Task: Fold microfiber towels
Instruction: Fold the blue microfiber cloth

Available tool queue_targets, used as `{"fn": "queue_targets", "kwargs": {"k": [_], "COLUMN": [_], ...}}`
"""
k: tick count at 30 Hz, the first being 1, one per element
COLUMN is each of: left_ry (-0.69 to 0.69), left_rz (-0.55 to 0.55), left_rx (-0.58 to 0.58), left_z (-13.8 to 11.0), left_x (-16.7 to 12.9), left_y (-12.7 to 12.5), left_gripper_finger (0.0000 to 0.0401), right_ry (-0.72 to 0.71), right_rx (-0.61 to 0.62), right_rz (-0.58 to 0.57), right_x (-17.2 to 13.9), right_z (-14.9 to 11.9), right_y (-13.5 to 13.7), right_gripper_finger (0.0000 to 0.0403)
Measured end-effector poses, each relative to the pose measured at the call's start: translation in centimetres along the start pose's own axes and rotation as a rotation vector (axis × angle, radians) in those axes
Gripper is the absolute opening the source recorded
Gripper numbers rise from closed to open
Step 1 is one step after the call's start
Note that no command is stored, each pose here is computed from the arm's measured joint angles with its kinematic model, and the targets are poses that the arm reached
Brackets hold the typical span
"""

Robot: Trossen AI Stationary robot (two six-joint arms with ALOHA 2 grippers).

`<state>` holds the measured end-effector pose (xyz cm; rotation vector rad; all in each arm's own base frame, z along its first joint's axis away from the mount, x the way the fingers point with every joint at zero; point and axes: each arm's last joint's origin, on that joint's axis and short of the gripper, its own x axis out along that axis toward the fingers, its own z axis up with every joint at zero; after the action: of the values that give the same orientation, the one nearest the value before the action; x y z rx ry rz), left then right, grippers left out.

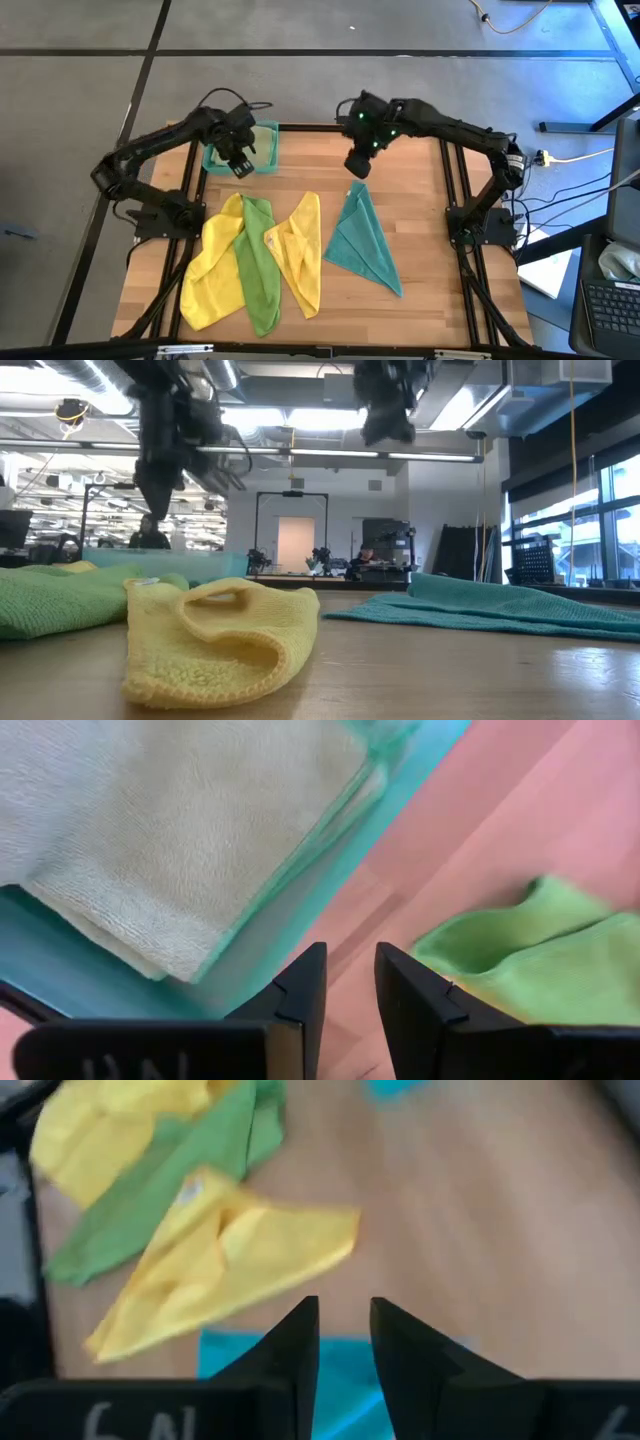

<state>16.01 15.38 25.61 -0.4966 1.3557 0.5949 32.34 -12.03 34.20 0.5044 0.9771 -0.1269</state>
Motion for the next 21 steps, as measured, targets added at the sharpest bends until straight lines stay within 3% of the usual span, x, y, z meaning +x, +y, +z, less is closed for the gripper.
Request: {"fn": "queue_targets", "kwargs": {"k": [6, 11, 15, 18, 21], "left_ry": [-0.218, -0.399, -0.486, -0.533, -0.555], "left_rz": [-0.084, -0.164, -0.218, -0.264, -0.312], "left_rx": [-0.062, -0.062, -0.089, -0.099, -0.088], "left_z": [-1.6, -2.8, -3.2, -3.0, -3.0], "left_x": [-3.6, -6.1, -7.2, -7.6, -7.8], "left_y": [-1.7, -3.3, -4.2, -5.1, -6.2], "left_gripper_finger": [0.0082, 0.0082, 0.0082, 0.0082, 0.0082], "right_ry": [0.203, 0.299, 0.349, 0.313, 0.217], "right_rx": [0.108, 0.177, 0.244, 0.178, 0.006], "right_rz": [0.086, 0.117, 0.079, 0.031, 0.018], "right_x": [5.8, 7.8, 8.8, 9.5, 10.2], "right_z": [-4.3, -6.5, -7.6, -8.0, -7.9], "right_y": [-1.5, -0.8, 0.9, 2.7, 4.9], "right_gripper_finger": [0.0141, 0.0198, 0.0219, 0.0218, 0.0213]}}
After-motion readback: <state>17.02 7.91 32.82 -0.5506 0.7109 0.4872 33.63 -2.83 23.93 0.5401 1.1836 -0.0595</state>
